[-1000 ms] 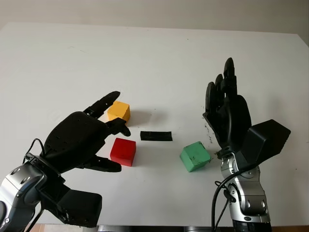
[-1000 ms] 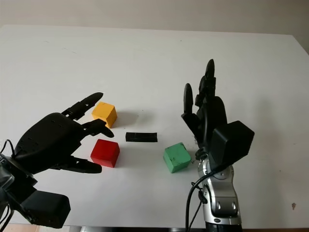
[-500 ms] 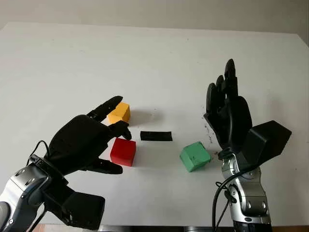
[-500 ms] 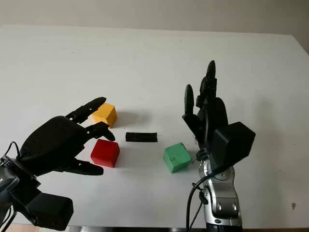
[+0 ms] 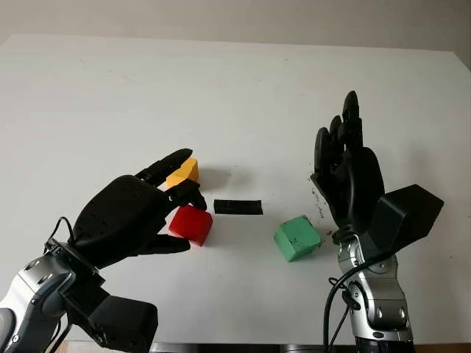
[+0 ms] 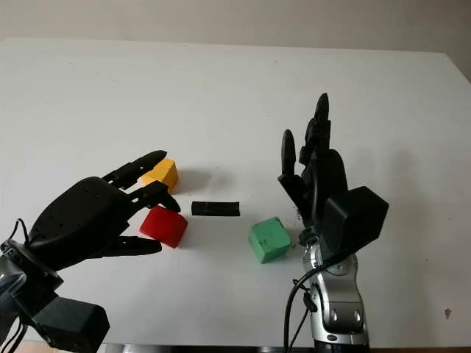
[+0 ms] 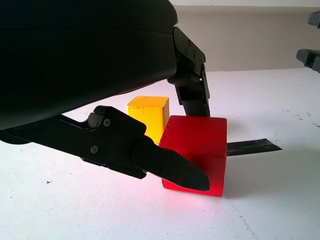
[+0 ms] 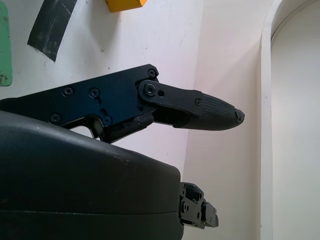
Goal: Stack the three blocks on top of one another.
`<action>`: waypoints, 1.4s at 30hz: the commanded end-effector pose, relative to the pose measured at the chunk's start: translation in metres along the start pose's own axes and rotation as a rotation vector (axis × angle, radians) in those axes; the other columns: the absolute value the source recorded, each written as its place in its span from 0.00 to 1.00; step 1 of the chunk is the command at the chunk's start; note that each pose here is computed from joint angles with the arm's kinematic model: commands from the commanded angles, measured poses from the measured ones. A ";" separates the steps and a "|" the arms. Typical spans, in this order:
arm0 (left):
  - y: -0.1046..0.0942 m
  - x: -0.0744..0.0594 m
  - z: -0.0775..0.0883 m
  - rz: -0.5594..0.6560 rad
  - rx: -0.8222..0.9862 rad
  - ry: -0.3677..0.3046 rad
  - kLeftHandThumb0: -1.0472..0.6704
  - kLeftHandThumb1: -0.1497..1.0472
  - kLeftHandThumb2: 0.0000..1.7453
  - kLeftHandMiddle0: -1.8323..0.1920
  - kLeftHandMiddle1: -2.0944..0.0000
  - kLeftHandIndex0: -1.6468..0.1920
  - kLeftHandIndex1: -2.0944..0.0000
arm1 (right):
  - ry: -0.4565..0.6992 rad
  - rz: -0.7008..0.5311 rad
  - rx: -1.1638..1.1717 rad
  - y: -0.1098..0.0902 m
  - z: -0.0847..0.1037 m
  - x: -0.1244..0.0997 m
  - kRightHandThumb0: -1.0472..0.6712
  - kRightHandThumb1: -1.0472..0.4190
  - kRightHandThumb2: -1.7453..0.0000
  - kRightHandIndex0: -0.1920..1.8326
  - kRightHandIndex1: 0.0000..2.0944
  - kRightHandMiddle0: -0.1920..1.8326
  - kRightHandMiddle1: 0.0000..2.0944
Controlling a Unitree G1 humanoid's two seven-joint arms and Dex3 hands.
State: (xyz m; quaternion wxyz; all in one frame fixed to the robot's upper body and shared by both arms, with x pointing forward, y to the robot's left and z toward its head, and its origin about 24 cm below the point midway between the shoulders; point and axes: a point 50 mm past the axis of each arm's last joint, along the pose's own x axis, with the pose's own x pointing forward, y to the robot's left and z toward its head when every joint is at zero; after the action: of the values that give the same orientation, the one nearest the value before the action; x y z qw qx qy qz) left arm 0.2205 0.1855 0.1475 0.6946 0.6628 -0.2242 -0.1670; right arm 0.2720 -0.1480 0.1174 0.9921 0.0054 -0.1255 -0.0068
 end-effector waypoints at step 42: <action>0.054 0.114 0.028 -0.270 0.029 -0.287 0.34 0.97 0.03 0.76 0.97 0.77 0.19 | -0.018 0.000 -0.012 0.006 0.003 0.003 0.22 0.00 0.66 0.00 0.00 0.00 0.00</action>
State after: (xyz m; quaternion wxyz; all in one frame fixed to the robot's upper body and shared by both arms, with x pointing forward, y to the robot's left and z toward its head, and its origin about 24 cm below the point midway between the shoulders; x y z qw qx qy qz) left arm 0.2976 0.1099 0.2073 0.6247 0.6628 -0.2209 -0.3488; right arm 0.2751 -0.1409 0.1213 0.9911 0.0008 -0.1329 -0.0049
